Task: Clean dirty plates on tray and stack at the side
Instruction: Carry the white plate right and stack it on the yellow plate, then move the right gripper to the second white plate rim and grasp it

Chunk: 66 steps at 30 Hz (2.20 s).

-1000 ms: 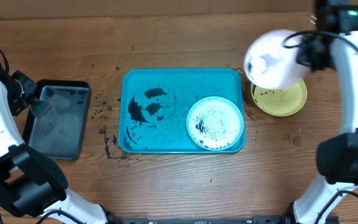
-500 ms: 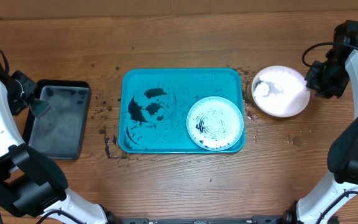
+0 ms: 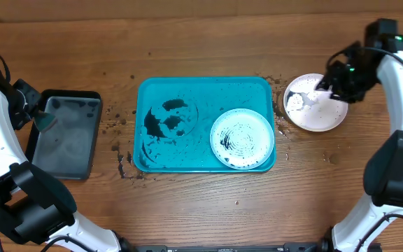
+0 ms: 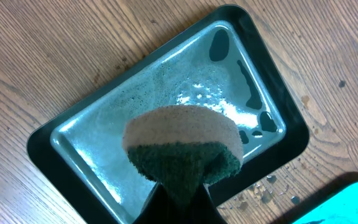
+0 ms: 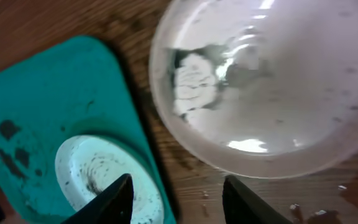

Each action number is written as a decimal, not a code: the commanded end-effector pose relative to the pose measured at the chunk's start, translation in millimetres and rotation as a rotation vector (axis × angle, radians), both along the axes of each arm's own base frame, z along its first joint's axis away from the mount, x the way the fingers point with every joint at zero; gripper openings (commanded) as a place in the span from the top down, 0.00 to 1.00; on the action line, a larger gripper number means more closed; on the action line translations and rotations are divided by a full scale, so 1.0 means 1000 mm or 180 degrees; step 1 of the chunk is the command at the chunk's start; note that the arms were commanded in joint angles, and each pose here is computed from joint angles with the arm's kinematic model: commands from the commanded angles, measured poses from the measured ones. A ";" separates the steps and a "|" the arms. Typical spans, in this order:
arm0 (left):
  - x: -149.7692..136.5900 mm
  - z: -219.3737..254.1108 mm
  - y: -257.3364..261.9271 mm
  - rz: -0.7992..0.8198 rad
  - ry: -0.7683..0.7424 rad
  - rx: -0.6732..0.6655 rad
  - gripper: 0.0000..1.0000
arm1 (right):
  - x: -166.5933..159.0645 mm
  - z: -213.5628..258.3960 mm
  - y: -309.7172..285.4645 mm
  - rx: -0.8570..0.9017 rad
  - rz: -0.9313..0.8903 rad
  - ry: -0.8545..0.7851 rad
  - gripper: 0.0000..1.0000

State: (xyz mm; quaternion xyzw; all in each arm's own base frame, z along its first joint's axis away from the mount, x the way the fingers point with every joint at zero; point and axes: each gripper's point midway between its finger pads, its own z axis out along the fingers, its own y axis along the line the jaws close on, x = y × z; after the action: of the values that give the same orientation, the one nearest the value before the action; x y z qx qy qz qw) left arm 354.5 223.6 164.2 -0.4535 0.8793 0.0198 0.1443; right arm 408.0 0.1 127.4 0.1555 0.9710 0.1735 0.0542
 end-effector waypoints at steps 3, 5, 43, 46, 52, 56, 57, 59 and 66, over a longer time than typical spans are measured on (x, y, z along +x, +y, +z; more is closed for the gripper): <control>0.008 0.001 -0.003 0.0002 -0.0063 -0.0041 0.96 | -0.005 -0.013 0.071 -0.0203 0.0788 -0.0006 0.52; 0.008 0.001 -0.003 0.0002 -0.0062 -0.0042 0.96 | -0.012 -0.025 0.083 -0.0486 0.0973 0.0104 0.48; 0.008 0.001 -0.003 -0.0001 -0.0062 -0.0046 0.96 | -0.077 -0.095 0.113 -0.1295 0.0928 0.0904 0.70; 0.009 0.001 -0.005 -0.0015 -0.0090 -0.0089 0.96 | -0.077 -0.095 0.113 -0.1295 0.0928 0.0904 0.70; 0.009 0.001 -0.005 -0.0017 -0.0090 -0.0088 0.96 | -0.076 -0.095 0.113 -0.1294 0.0927 0.0896 0.70; 0.009 0.001 -0.005 -0.0017 -0.0088 -0.0088 0.96 | -0.075 -0.096 0.113 -0.1290 0.0924 0.0878 0.70; 0.009 0.001 -0.005 -0.0020 -0.0089 -0.0088 0.96 | -0.074 -0.096 0.114 -0.1287 0.0923 0.0871 0.70; 0.009 0.001 -0.005 -0.0024 -0.0086 -0.0088 0.96 | -0.073 -0.096 0.114 -0.1284 0.0938 0.0847 0.69; 0.009 0.001 -0.005 -0.0024 -0.0087 -0.0088 0.96 | -0.075 -0.100 0.111 -0.1326 0.0959 0.0863 0.69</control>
State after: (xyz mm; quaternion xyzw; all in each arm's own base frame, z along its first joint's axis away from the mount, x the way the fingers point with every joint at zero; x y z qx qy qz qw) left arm 356.7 220.0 164.2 -0.4519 0.8801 0.0077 0.1453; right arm 337.1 115.8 30.4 0.0162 0.9968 -0.0415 -0.0657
